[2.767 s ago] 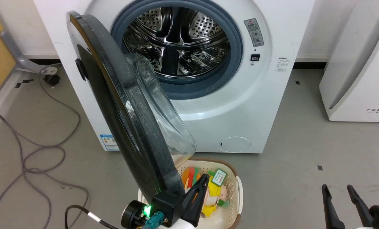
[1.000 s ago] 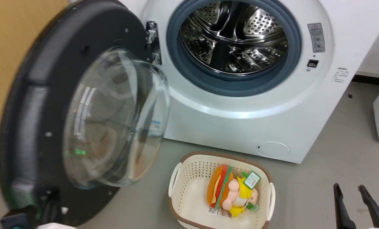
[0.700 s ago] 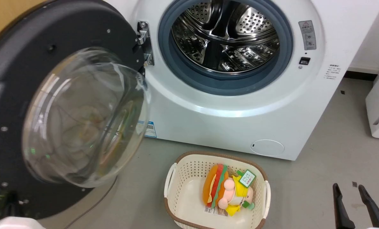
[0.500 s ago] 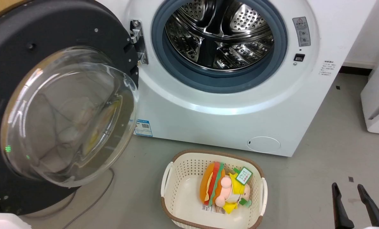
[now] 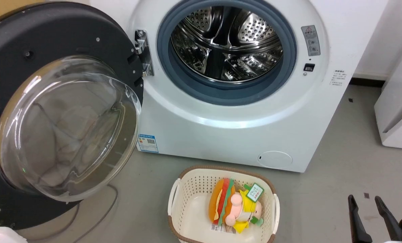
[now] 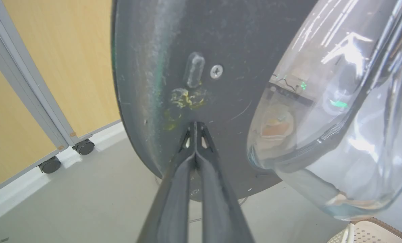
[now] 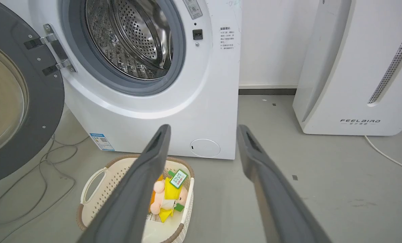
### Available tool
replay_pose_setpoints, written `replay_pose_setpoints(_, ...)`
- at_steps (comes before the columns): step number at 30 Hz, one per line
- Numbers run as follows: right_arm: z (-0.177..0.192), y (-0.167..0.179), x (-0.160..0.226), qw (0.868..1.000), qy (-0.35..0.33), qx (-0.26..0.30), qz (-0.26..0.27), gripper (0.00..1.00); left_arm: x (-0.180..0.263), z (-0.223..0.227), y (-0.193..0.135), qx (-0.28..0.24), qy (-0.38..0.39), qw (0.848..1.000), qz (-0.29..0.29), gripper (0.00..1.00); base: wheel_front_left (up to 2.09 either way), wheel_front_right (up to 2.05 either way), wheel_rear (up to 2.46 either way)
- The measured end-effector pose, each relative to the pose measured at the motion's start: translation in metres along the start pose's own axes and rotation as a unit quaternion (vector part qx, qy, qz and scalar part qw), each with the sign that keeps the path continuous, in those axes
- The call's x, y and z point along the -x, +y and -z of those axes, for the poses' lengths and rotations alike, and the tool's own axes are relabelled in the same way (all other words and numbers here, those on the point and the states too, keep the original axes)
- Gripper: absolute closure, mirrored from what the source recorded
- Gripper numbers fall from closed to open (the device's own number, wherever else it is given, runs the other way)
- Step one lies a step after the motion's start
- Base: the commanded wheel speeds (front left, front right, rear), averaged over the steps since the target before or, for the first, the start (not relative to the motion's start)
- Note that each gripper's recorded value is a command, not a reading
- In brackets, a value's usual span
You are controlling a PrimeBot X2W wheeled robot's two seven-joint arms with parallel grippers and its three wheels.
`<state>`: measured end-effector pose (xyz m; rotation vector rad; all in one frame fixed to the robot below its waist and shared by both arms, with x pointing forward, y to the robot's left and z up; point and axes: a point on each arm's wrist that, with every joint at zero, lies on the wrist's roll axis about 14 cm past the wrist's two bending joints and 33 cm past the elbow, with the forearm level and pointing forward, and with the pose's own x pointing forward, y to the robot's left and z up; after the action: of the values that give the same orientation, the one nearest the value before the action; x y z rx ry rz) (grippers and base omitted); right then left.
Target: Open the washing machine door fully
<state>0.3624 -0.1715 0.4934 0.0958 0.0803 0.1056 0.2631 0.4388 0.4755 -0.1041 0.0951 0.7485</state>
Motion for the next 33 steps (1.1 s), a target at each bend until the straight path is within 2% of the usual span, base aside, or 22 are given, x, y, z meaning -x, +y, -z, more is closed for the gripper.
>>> replay_pose_setpoints(5,-0.004,0.001,0.003,1.000,-0.007,-0.001,0.000,0.00,0.014,-0.001,-0.019,0.003,-0.017,1.000,0.026,1.00,0.00,0.00,0.00)
replay_pose_setpoints(9,-0.005,0.001,0.004,1.000,-0.010,-0.005,-0.001,0.00,0.034,-0.016,-0.045,0.024,-0.055,0.996,0.062,1.00,0.00,0.00,0.00)
replay_pose_setpoints(14,-0.008,0.005,0.005,1.000,-0.016,-0.008,-0.006,0.00,0.067,-0.028,-0.079,0.023,-0.087,0.989,0.115,1.00,0.00,0.00,0.00)
replay_pose_setpoints(15,-0.009,0.005,0.005,1.000,-0.017,-0.007,-0.007,0.00,0.080,-0.028,-0.097,0.018,-0.092,0.985,0.146,1.00,0.00,0.00,0.00)
replay_pose_setpoints(16,-0.009,0.005,0.005,1.000,-0.017,-0.007,-0.007,0.00,0.080,-0.028,-0.097,0.018,-0.092,0.985,0.146,0.97,0.00,0.00,0.00)
replay_pose_setpoints(18,-0.010,0.006,0.006,1.000,-0.019,-0.006,-0.008,0.00,0.093,-0.029,-0.116,0.014,-0.098,0.979,0.177,0.54,0.00,0.00,0.00)
replay_pose_setpoints(19,-0.011,0.006,0.006,1.000,-0.020,-0.005,-0.008,0.00,0.099,-0.030,-0.125,0.015,-0.100,0.977,0.189,0.16,0.00,0.00,0.00)
replay_pose_setpoints(20,-0.012,0.006,0.006,1.000,-0.021,-0.003,-0.008,0.00,0.103,-0.031,-0.133,0.014,-0.101,0.975,0.198,0.00,0.00,0.00,0.00)
replay_pose_setpoints(28,-0.019,0.005,0.011,1.000,-0.029,0.006,-0.006,0.00,0.130,-0.031,-0.199,0.005,-0.098,0.949,0.298,0.00,0.00,0.00,0.00)
replay_pose_setpoints(33,-0.024,0.001,0.018,0.999,-0.034,0.009,0.003,0.00,0.134,-0.030,-0.231,-0.010,-0.095,0.935,0.340,0.00,0.00,0.00,0.00)
